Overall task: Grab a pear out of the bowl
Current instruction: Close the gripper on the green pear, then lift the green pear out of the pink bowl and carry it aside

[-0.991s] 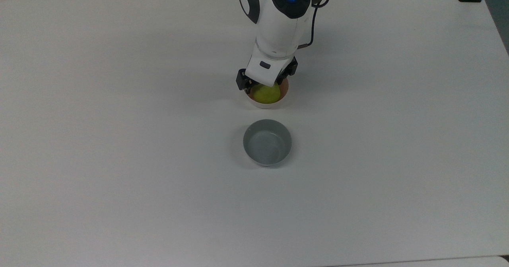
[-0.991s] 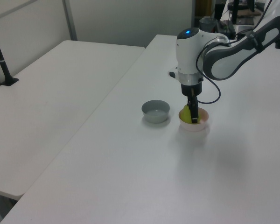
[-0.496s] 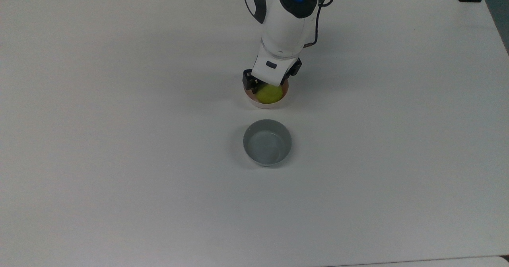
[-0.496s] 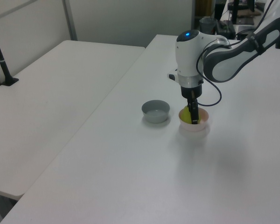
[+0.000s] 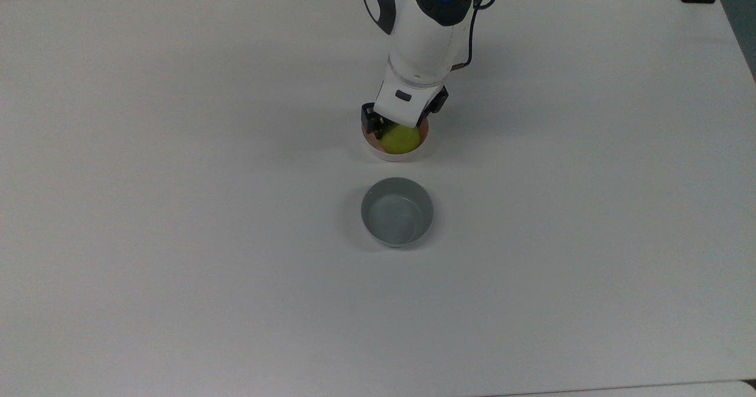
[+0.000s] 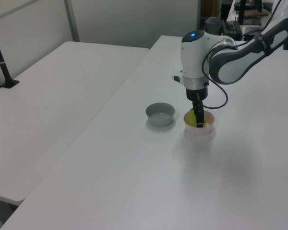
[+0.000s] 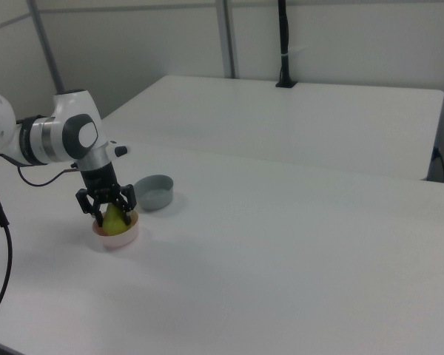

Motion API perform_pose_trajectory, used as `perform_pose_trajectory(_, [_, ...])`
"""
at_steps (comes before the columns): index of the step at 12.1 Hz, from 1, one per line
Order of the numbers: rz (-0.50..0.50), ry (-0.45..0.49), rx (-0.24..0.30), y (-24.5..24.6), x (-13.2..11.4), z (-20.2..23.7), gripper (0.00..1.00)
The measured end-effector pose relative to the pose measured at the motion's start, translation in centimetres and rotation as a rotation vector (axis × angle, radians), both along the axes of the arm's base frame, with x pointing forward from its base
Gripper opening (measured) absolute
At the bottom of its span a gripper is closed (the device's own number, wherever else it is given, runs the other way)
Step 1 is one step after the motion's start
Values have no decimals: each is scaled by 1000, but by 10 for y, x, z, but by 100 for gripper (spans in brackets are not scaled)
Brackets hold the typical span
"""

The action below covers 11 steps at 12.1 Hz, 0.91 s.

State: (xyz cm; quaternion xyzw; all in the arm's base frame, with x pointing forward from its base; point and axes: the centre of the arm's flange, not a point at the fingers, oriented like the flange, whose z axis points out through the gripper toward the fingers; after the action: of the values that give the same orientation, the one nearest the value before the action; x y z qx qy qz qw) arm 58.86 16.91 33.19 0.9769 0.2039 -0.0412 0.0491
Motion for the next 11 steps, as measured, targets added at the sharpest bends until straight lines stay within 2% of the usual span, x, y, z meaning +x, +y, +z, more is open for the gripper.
perform_pose_trajectory(2, [-3, 2, -6, -1, -1, 9, 75])
perform_pose_trajectory(6, [-17, -8, -26, -5, -6, 57, 75])
perform_pose_trajectory(8, [-28, -31, -27, -6, -8, 93, 75])
perform_pose_trajectory(11, [-59, -31, -24, -9, -19, 169, 75])
